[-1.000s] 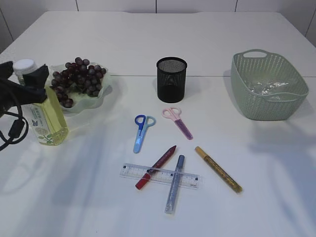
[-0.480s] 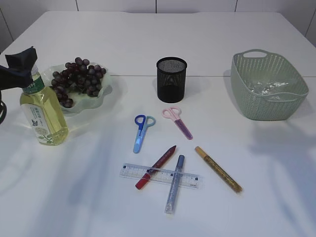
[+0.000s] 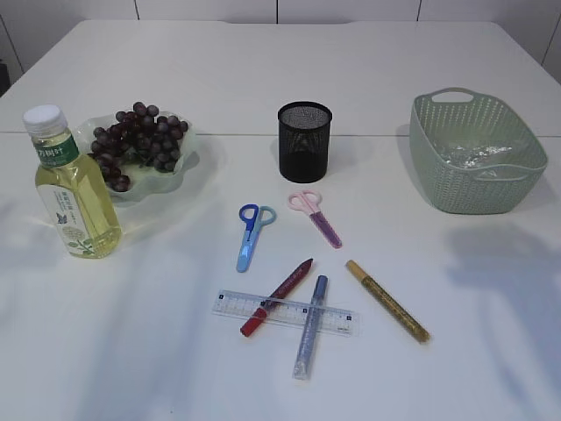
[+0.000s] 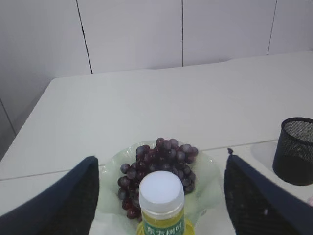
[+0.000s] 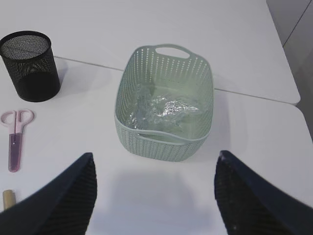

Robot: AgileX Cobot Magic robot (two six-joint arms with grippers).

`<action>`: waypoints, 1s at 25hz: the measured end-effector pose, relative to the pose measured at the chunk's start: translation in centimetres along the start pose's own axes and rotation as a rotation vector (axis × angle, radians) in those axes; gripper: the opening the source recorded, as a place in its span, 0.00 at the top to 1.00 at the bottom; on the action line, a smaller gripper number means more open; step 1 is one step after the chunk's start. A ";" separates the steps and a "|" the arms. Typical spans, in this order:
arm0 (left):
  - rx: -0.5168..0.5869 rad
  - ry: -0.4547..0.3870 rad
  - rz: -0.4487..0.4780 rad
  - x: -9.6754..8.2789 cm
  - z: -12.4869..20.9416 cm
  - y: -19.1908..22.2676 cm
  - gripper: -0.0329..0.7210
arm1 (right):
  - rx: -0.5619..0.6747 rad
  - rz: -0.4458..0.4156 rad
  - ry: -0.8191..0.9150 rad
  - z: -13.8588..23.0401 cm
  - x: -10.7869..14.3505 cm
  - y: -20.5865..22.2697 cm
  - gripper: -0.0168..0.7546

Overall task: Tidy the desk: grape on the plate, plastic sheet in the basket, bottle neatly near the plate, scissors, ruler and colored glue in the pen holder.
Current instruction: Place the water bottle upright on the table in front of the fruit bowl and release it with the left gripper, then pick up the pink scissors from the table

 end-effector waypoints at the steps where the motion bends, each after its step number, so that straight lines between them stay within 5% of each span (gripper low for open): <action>1: 0.013 0.000 0.001 0.0 -0.3 -0.7 0.20 | 0.010 -0.002 0.000 -0.2 0.0 -0.1 0.25; 19: 0.409 -0.049 0.028 -0.4 0.8 -9.3 0.27 | 0.326 -0.146 0.126 1.4 1.4 -1.7 0.25; 25: 0.474 -0.046 0.043 -0.7 -2.2 -10.4 0.27 | 0.425 -0.212 0.179 2.3 2.4 -2.3 0.25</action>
Point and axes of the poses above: a point on each arm's last joint axis where the gripper is mounted, y pointing out along that axis toward the gripper, x along the wrist's bending axis when the last joint is at zero, z = x × y, the point moved 3 cm from there along y, pointing out along that axis toward the gripper, and after that the axes turned 3 degrees about -y, right-handed, at the moved point
